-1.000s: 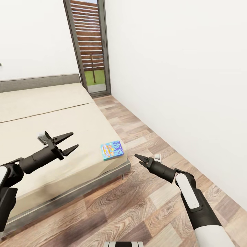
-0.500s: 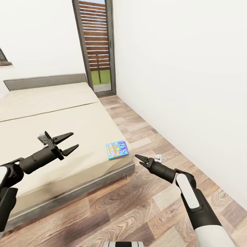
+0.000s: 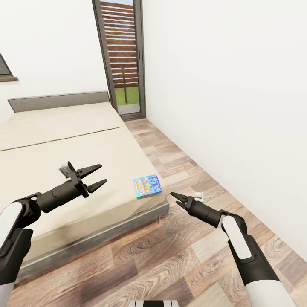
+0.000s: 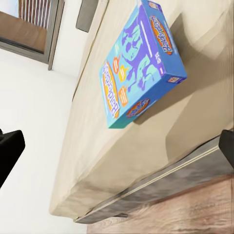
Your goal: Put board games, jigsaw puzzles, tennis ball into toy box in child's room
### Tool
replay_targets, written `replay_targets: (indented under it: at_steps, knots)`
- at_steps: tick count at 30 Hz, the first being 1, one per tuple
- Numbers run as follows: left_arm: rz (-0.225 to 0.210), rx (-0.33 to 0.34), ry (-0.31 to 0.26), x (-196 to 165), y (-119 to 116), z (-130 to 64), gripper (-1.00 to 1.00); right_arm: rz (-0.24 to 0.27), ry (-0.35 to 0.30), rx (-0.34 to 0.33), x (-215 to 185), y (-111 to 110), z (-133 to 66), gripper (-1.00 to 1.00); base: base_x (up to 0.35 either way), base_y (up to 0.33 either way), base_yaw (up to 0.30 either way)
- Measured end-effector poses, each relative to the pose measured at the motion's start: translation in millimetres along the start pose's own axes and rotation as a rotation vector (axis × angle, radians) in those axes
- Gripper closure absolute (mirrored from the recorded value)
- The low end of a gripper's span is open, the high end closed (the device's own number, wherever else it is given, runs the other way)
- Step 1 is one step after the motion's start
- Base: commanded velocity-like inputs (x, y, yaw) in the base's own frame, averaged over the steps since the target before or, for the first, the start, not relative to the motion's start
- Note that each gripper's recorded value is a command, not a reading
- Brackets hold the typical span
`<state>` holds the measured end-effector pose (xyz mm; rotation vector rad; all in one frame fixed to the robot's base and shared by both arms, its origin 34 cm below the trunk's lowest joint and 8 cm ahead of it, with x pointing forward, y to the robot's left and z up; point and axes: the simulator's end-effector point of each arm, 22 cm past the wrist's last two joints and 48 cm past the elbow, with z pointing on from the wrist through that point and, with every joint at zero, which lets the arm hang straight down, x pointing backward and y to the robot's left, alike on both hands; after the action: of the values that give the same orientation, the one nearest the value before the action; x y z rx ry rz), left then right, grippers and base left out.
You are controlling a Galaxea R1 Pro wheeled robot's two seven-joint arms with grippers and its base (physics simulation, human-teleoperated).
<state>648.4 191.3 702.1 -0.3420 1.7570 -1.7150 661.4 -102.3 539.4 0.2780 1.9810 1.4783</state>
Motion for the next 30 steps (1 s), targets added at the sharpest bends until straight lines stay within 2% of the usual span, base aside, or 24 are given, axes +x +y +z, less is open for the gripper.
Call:
replay_targets:
  at_steps: [3,5,8,10,12,21,30]
  knots:
    - [0.014,0.003,0.012,0.8,-4.5,8.6,-1.0,-0.003,-0.001,0.0,-1.9,-0.4,-2.0,-1.0,0.0,0.0,0.01]
    - [0.047,0.009,0.038,2.0,-15.6,25.0,-1.0,-0.006,-0.006,-0.002,-5.6,-1.0,-5.6,-1.0,0.0,0.0,0.007]
    - [0.062,0.006,0.054,4.5,-19.2,33.0,-1.0,-0.006,-0.009,-0.002,-7.8,-1.7,-7.4,-1.0,0.0,0.0,0.005]
    - [0.081,-0.001,0.093,14.2,-23.0,47.6,-1.0,-0.005,-0.024,-0.001,-14.1,-3.4,-12.3,-1.0,0.0,0.0,0.003]
    - [0.088,-0.006,0.112,20.1,-23.8,54.3,-1.0,-0.003,-0.034,0.0,-18.3,-4.5,-15.2,-1.0,0.0,0.0,0.003]
    - [0.098,-0.009,0.18,45.4,-26.6,76.6,-1.0,0.008,-0.084,0.002,-36.7,-9.1,-28.7,-1.0,0.0,0.0,0.001]
    - [0.079,0.01,0.261,86.5,-29.8,101.5,-1.0,0.011,-0.107,-0.036,-44.1,-3.3,-35.0,-1.0,0.0,0.0,0.0]
